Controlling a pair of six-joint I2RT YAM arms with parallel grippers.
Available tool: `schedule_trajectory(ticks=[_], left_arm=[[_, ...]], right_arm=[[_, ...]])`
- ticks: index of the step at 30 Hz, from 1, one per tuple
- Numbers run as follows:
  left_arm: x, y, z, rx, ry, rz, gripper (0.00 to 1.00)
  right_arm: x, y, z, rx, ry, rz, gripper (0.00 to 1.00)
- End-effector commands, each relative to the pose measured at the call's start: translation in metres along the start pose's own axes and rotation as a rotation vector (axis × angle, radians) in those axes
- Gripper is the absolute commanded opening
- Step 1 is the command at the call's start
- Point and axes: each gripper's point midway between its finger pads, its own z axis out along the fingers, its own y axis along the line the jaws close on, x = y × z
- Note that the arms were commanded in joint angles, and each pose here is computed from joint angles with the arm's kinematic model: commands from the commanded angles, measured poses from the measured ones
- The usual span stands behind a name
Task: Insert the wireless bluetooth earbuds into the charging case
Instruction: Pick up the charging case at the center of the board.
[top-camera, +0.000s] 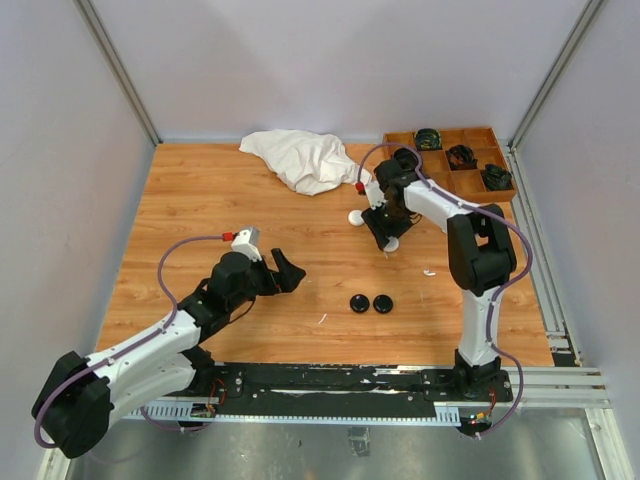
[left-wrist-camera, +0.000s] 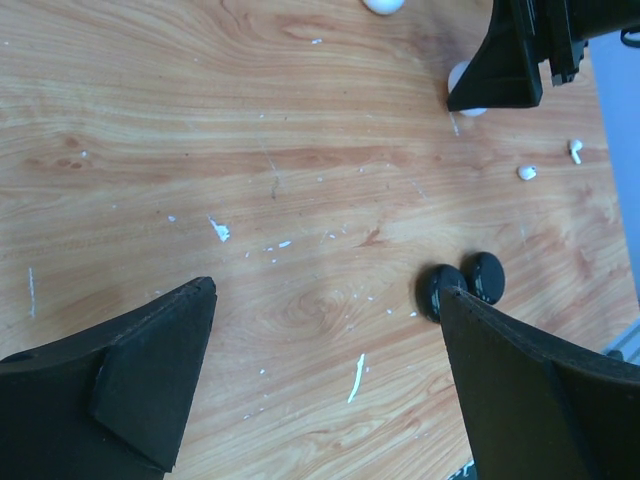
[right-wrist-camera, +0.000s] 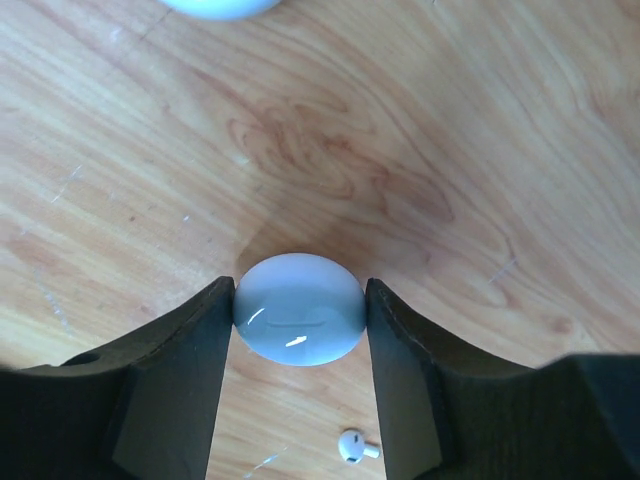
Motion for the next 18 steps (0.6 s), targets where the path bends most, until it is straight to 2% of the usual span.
schedule_trajectory(ticks=[1,10,18], left_arm=[[-0.019,-0.018,-0.001,0.081,-0.079,-0.039,0.99],[-0.037,-0.036,-0.004,0.158,-0.152,-0.082,0.99],[-0.054,-0.060,-0.005,0.244,-0.193,-0.010,0.99]], right_arm=[[-0.016,0.019,-0.034,0.012,-0.118,0.059,0.53],[-0.038,0.054,-0.080,-0.001,-0.357,0.174,0.53],[-0.061,0.097,-0.123,-0.048,-0.581,0.223,0.53]])
